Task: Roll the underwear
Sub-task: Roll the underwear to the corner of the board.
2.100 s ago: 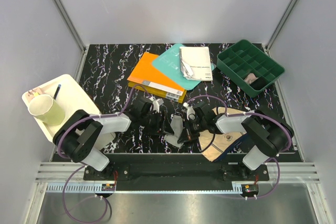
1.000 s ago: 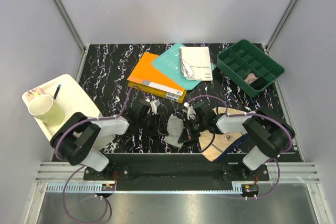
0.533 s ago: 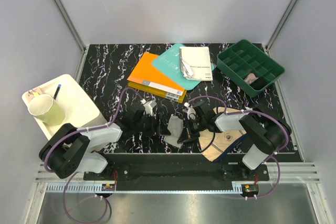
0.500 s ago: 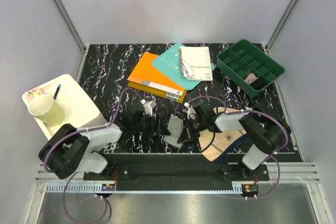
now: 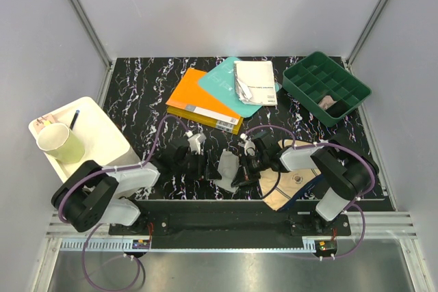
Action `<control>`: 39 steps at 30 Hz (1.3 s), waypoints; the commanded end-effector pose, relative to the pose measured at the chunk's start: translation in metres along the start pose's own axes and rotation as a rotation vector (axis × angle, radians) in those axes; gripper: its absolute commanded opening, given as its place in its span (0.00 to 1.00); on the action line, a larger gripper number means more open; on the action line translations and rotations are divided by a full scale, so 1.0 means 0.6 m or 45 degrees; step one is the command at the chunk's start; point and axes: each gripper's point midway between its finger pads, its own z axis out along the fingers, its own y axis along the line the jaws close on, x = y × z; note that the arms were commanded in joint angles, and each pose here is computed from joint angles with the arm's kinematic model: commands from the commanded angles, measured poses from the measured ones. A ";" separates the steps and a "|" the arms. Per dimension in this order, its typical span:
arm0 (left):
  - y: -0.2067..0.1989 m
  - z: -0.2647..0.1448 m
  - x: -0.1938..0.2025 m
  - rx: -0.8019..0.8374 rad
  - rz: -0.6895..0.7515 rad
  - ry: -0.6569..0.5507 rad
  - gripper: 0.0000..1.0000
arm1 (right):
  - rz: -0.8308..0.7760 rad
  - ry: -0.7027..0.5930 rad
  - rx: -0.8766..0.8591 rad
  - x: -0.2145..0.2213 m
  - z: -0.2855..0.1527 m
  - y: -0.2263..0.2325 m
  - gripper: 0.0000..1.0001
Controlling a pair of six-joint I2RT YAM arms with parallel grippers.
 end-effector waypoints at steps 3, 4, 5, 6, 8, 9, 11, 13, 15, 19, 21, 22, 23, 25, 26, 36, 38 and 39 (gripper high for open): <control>0.038 0.001 0.039 -0.107 0.040 0.079 0.64 | 0.078 0.032 0.218 0.029 0.000 -0.069 0.00; 0.041 0.003 0.037 -0.124 0.044 0.077 0.64 | 0.079 0.030 0.218 0.029 -0.001 -0.068 0.00; 0.043 0.004 0.036 -0.137 0.047 0.080 0.63 | 0.077 0.030 0.214 0.029 -0.001 -0.068 0.00; 0.050 0.005 0.042 -0.165 0.043 0.101 0.63 | 0.076 0.029 0.213 0.028 -0.002 -0.067 0.00; 0.055 0.007 0.039 -0.200 0.048 0.103 0.62 | 0.078 0.028 0.214 0.028 -0.002 -0.067 0.00; 0.060 0.009 0.041 -0.219 0.053 0.114 0.61 | 0.074 0.027 0.209 0.028 -0.002 -0.065 0.00; 0.063 0.012 0.037 -0.240 0.068 0.112 0.57 | 0.076 0.026 0.207 0.027 -0.003 -0.064 0.00; 0.068 0.015 0.038 -0.262 0.072 0.115 0.54 | 0.076 0.024 0.203 0.026 -0.003 -0.063 0.00; 0.073 0.018 0.041 -0.281 0.085 0.125 0.53 | 0.075 0.022 0.200 0.025 -0.003 -0.062 0.00; 0.091 0.022 0.043 -0.351 0.091 0.123 0.46 | 0.070 0.022 0.192 0.024 -0.004 -0.059 0.00; 0.096 0.026 0.045 -0.371 0.094 0.133 0.44 | 0.067 0.021 0.191 0.024 -0.004 -0.058 0.00; 0.099 0.027 0.046 -0.380 0.093 0.133 0.42 | 0.070 0.018 0.193 0.023 -0.004 -0.059 0.00; 0.102 0.030 0.050 -0.389 0.094 0.147 0.38 | 0.074 0.019 0.195 0.024 -0.005 -0.060 0.00; 0.102 0.036 0.052 -0.387 0.095 0.166 0.31 | 0.067 0.013 0.192 0.022 -0.006 -0.058 0.00; 0.101 0.038 0.055 -0.387 0.098 0.178 0.21 | 0.067 0.005 0.191 0.020 -0.008 -0.055 0.00; 0.102 0.033 0.063 -0.451 0.061 0.281 0.00 | -0.044 -0.117 0.295 -0.014 -0.066 -0.018 0.44; 0.096 0.029 0.059 -0.470 0.064 0.316 0.00 | -0.142 -0.185 0.301 -0.030 -0.089 0.011 0.54; 0.095 0.027 0.059 -0.477 0.061 0.329 0.00 | -0.215 -0.207 0.316 -0.036 -0.096 0.019 0.57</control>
